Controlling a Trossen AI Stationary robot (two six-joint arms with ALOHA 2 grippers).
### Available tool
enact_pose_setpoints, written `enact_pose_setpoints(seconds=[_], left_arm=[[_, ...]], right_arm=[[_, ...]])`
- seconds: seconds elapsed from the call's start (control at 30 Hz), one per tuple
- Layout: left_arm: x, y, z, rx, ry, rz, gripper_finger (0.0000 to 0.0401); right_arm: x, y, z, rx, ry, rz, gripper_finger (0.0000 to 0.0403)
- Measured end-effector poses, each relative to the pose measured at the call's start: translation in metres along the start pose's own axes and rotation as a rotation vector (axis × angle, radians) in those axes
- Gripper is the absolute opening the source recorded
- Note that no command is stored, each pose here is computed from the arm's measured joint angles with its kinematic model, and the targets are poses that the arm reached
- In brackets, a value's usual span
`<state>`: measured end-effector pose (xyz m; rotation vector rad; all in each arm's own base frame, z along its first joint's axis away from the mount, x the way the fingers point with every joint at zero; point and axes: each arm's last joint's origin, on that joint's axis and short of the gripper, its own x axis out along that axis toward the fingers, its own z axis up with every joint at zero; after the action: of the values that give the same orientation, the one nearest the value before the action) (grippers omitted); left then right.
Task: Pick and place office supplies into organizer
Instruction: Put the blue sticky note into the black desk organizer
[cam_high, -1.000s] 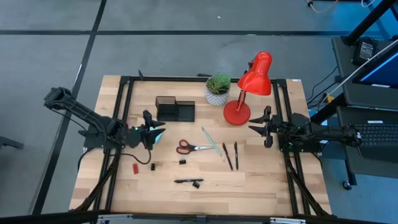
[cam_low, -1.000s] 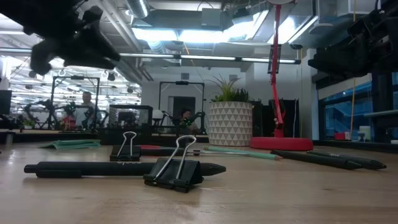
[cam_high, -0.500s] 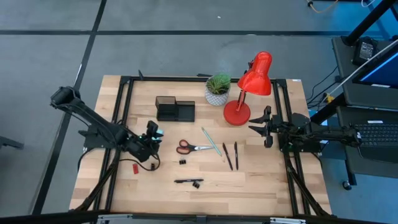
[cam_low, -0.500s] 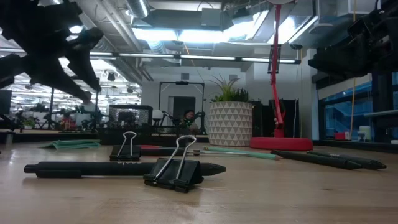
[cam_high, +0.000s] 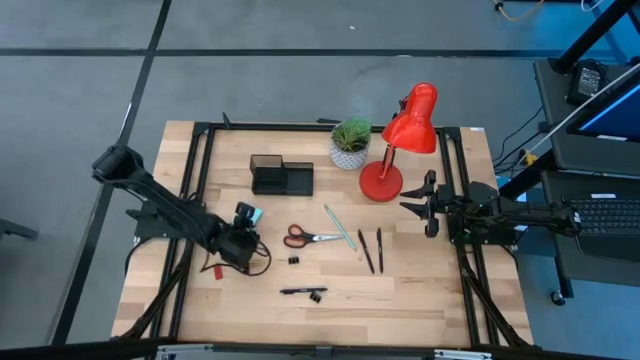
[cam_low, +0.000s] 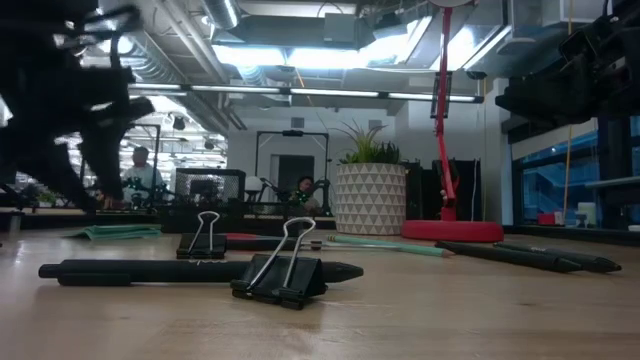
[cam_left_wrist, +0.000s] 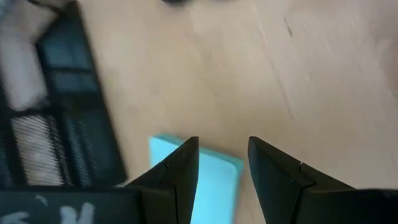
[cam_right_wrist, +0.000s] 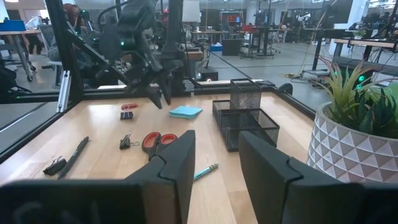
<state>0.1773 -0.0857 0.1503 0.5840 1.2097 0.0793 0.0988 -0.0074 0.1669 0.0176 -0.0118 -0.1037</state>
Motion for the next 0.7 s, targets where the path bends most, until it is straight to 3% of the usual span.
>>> enact_pose_setpoints(seconds=[0.3, 0.7], left_arm=[[0.017, -0.009, -0.004, -0.028, 0.126, 0.015, 0.0134], [0.024, -0.013, -0.005, -0.044, 0.179, 0.026, 0.0134]], right_arm=[[0.000, 0.000, 0.000, 0.000, 0.000, 0.000, 0.0127], [0.000, 0.000, 0.000, 0.001, 0.000, 0.000, 0.0127]])
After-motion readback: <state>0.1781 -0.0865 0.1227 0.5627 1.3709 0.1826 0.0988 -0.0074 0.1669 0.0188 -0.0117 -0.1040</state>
